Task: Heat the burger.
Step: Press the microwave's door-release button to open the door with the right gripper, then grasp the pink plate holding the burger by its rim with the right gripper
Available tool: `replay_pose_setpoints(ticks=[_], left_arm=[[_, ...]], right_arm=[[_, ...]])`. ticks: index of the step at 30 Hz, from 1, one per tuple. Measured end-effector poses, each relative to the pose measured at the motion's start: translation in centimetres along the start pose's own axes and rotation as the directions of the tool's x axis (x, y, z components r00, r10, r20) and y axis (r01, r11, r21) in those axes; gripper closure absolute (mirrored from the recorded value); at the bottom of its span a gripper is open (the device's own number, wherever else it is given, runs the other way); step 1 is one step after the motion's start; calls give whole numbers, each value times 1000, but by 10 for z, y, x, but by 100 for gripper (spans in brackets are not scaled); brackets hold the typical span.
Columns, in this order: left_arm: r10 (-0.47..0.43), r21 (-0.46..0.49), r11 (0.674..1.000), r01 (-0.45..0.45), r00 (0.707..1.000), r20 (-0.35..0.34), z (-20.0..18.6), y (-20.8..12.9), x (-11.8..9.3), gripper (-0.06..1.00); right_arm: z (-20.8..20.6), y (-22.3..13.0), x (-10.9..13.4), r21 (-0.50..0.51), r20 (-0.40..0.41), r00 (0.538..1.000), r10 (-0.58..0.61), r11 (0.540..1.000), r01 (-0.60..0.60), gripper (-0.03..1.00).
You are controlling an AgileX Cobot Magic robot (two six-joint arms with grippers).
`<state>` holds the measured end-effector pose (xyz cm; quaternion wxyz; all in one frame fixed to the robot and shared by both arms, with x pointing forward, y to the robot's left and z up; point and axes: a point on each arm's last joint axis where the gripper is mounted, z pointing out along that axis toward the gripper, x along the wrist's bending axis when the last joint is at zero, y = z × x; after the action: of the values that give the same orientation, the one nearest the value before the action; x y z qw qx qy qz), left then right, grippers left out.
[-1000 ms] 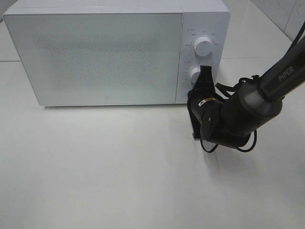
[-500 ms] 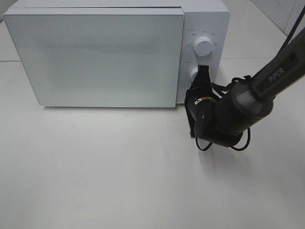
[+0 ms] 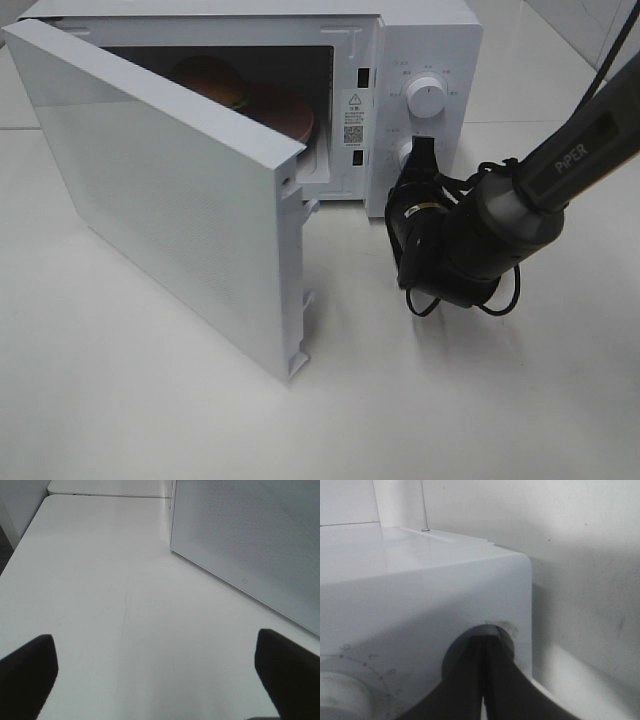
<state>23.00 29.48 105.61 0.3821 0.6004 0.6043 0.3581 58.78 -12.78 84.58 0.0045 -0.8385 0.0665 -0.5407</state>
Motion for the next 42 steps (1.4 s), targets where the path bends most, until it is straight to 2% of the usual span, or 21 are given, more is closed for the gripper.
replay_pose_setpoints(ticks=[16, 30, 31, 34, 38, 40, 41, 42], left_arm=[[0, 0, 1000, 0, 1000, 0, 0, 0, 0, -5], [0, 0, 1000, 0, 1000, 0, 0, 0, 0, -5], [0, 0, 1000, 0, 1000, 0, 0, 0, 0, -5], [0, 0, 1000, 0, 1000, 0, 0, 0, 0, -5], [0, 0, 1000, 0, 1000, 0, 0, 0, 0, -5], [0, 0, 1000, 0, 1000, 0, 0, 0, 0, -5], [0, 0, 1000, 0, 1000, 0, 0, 0, 0, -5], [0, 0, 1000, 0, 1000, 0, 0, 0, 0, -5]], right_arm=[[-5, 3, 7, 29, 37, 999, -4, 1000, 3, 95], [-37, 14, 27, 88, 59, 998, -30, 996, 25, 95], [-42, 17, 25, 97, 93, 994, -52, 994, 43, 95], [-50, 20, 23, 115, 130, 986, -101, 990, 86, 95], [-60, 23, 25, 141, 147, 975, -164, 980, 144, 95], [-69, 26, 27, 175, 158, 955, -250, 959, 222, 95], [-69, 26, 27, 175, 158, 955, -250, 959, 222, 95], [-76, 27, 30, 204, 158, 937, -310, 939, 277, 95]])
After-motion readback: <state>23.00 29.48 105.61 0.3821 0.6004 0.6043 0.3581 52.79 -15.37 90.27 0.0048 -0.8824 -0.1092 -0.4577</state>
